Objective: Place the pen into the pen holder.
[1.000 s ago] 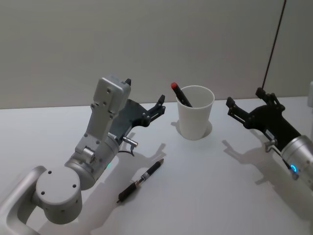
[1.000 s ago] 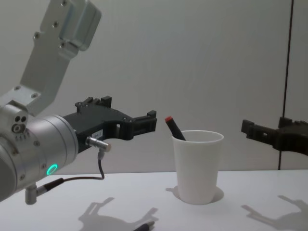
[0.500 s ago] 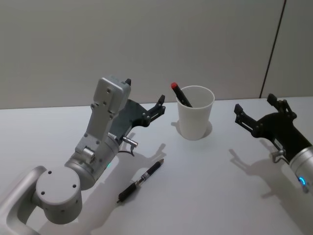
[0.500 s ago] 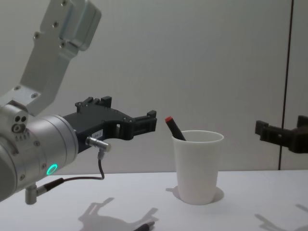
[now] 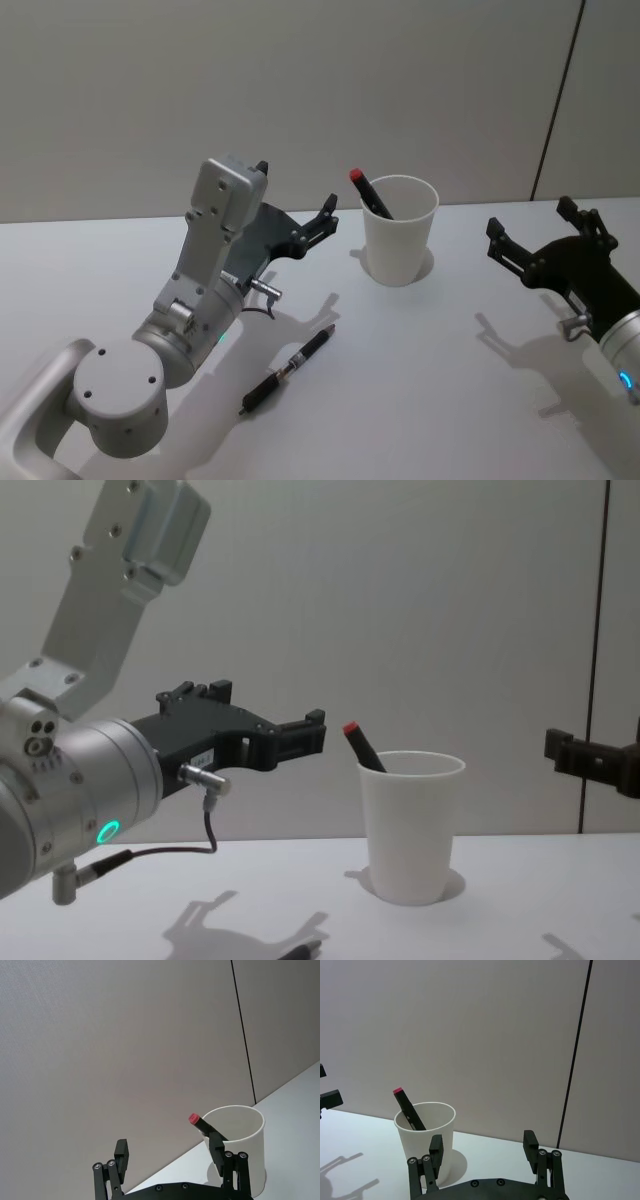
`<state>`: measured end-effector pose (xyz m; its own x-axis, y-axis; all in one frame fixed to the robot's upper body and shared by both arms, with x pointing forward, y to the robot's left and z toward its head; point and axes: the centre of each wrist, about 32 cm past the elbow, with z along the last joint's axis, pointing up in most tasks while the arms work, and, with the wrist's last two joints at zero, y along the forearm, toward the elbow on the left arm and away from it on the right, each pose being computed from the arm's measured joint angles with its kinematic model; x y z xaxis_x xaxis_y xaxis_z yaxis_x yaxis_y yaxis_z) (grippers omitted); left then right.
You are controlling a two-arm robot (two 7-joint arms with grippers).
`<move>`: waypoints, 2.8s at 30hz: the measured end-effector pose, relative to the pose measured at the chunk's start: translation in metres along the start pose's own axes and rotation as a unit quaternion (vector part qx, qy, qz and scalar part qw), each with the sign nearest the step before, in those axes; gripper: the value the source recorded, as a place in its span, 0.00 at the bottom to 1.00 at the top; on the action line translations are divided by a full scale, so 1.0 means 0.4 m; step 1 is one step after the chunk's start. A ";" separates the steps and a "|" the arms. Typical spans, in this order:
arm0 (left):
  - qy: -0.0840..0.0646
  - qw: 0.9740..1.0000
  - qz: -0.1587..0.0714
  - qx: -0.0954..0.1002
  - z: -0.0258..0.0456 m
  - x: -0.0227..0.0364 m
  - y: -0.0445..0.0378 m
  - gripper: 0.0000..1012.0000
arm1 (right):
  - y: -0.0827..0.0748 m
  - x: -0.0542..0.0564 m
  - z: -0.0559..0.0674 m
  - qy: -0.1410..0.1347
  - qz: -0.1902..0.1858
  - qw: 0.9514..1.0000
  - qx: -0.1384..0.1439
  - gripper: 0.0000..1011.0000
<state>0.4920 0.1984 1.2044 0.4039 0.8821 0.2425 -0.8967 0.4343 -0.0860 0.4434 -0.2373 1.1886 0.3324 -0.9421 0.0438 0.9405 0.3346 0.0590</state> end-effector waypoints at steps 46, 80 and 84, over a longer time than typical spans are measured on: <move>0.077 0.982 -0.130 0.116 0.050 0.055 0.184 0.99 | 0.000 -0.001 0.000 0.000 0.000 1.000 0.001 0.99; 0.080 0.951 -0.147 0.259 0.002 0.044 0.232 0.99 | 0.000 -0.001 0.000 0.000 0.000 1.000 0.001 0.99; 0.078 0.950 -0.146 0.265 -0.004 0.043 0.231 0.99 | 0.000 -0.001 0.000 0.000 0.000 1.000 0.001 0.99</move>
<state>0.4163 0.2539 1.1993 0.6340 0.7727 0.0311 -0.6912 0.5482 0.4709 0.4433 -0.2371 1.1887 0.3326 -0.9421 0.0433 0.9404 0.3348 0.0603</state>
